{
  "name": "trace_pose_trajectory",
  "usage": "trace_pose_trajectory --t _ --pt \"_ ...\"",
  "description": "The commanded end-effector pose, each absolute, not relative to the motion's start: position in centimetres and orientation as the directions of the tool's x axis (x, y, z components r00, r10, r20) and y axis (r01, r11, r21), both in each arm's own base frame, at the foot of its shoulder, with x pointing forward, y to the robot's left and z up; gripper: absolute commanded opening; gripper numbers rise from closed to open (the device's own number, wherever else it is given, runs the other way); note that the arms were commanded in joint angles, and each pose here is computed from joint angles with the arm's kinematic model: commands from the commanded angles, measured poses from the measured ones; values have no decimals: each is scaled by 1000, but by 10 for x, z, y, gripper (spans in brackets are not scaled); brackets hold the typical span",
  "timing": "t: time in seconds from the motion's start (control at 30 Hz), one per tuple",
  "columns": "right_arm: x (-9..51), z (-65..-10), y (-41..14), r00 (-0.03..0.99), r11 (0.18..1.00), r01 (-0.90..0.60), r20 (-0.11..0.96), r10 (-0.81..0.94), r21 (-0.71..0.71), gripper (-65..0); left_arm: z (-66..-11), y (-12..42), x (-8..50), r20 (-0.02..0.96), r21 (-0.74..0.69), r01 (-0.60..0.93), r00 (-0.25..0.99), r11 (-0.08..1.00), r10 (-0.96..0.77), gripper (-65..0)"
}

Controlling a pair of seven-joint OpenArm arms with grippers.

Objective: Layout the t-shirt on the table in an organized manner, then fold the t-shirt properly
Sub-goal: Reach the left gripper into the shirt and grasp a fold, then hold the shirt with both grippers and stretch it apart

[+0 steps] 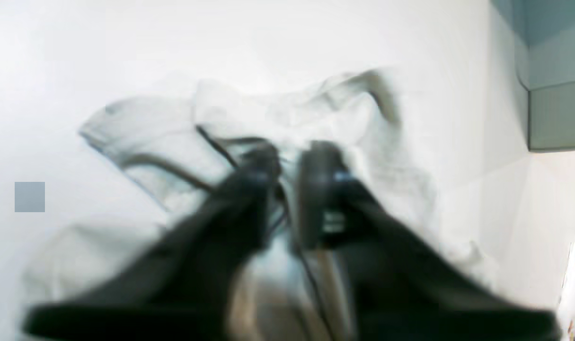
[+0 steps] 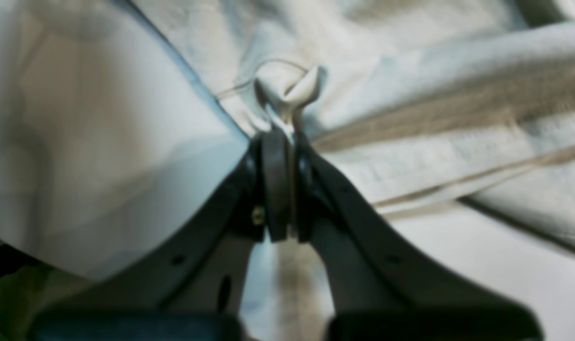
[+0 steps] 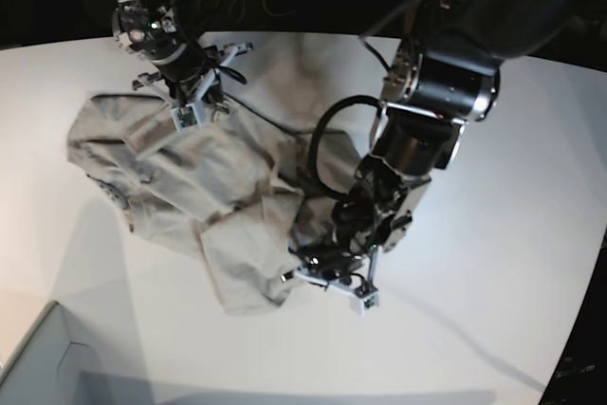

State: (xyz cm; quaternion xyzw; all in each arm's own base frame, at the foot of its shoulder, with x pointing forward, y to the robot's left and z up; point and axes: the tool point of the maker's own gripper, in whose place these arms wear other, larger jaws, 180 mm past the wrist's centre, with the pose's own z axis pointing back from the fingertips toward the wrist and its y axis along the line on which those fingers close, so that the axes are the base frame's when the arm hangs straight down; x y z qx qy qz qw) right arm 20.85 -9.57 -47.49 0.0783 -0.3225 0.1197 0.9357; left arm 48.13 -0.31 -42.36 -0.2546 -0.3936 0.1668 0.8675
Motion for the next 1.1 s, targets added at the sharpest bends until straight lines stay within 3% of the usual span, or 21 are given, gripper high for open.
trace_pose_trajectory --t 0.0,0.2,0.43,0.77,1.07 --pt "207 -473 -94 765 957 -282 619 178 73 -650 -397 -8 500 634 -591 -48 591 806 500 -650" --pt "207 -473 -94 765 957 -282 619 178 73 -650 -389 -7 505 639 -600 -37 580 799 506 -650" --pt "210 -469 -97 756 958 -281 630 180 63 -650 -326 26 513 608 -736 15 456 677 650 -650" --pt "249 -392 -116 598 968 -250 782 177 -28 -650 -229 121 482 738 -673 197 254 713 626 -650" --pt "249 -335 -131 489 974 -209 852 186 -93 -650 -230 236 392 771 -635 49 102 771 628 -650"
